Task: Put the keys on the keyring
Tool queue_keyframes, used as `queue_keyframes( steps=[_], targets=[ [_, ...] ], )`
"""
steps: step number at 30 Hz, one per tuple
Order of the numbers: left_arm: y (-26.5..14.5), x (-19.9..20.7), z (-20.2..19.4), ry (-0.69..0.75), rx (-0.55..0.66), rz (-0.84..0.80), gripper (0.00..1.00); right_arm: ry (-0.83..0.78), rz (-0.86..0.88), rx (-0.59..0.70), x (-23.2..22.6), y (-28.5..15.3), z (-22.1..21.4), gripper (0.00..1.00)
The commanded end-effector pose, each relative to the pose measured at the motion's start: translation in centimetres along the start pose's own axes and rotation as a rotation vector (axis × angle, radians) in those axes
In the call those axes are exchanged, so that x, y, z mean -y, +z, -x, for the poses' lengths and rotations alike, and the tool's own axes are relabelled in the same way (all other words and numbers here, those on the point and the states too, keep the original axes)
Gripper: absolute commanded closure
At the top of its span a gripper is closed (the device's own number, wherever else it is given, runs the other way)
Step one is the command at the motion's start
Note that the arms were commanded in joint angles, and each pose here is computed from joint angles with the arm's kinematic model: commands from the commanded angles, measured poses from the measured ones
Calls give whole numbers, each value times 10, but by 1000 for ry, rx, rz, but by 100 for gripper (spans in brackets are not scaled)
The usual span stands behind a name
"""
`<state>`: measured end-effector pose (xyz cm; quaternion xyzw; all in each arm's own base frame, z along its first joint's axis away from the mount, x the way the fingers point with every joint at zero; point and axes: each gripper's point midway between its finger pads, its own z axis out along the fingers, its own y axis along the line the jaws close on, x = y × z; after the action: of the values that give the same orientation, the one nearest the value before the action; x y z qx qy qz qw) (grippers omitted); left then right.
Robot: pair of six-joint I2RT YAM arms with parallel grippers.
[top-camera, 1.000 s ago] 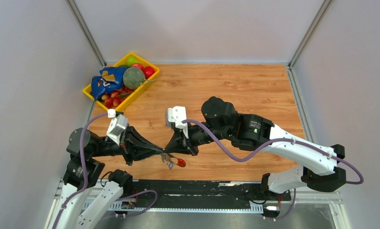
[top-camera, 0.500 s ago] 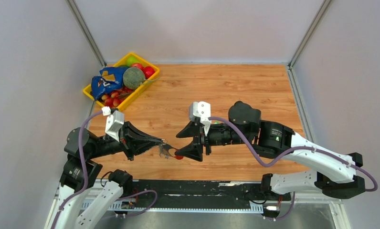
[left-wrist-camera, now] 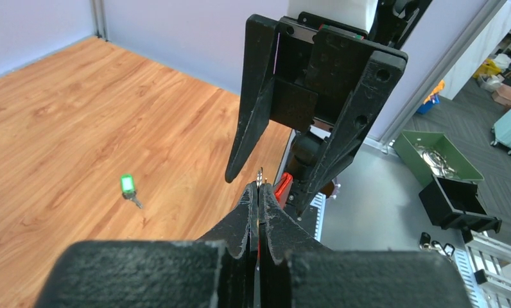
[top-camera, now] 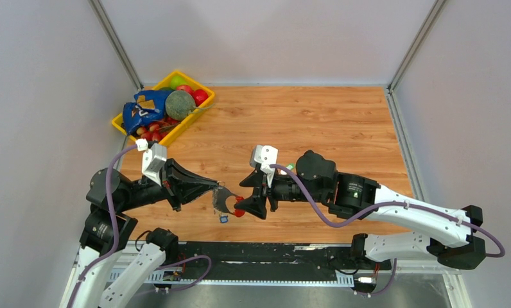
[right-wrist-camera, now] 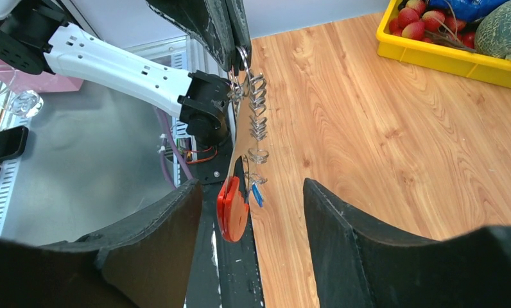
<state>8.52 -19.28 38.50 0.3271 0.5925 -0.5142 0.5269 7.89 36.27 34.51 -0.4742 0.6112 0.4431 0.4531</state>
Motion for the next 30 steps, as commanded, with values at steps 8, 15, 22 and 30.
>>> queue_keyframes(
  steps=[8,15,22,30],
  targets=[
    [-6,12,25,63,55,5,100,-1,-6,135,-3,7,31,79],
    [-7,13,23,68,47,7,100,-10,-15,175,-6,1,43,100],
    [-7,13,16,63,14,-8,100,-28,-20,197,-9,-5,50,100],
    [-9,15,12,80,-5,-12,100,-59,-42,226,-8,-19,64,100]
  ],
)
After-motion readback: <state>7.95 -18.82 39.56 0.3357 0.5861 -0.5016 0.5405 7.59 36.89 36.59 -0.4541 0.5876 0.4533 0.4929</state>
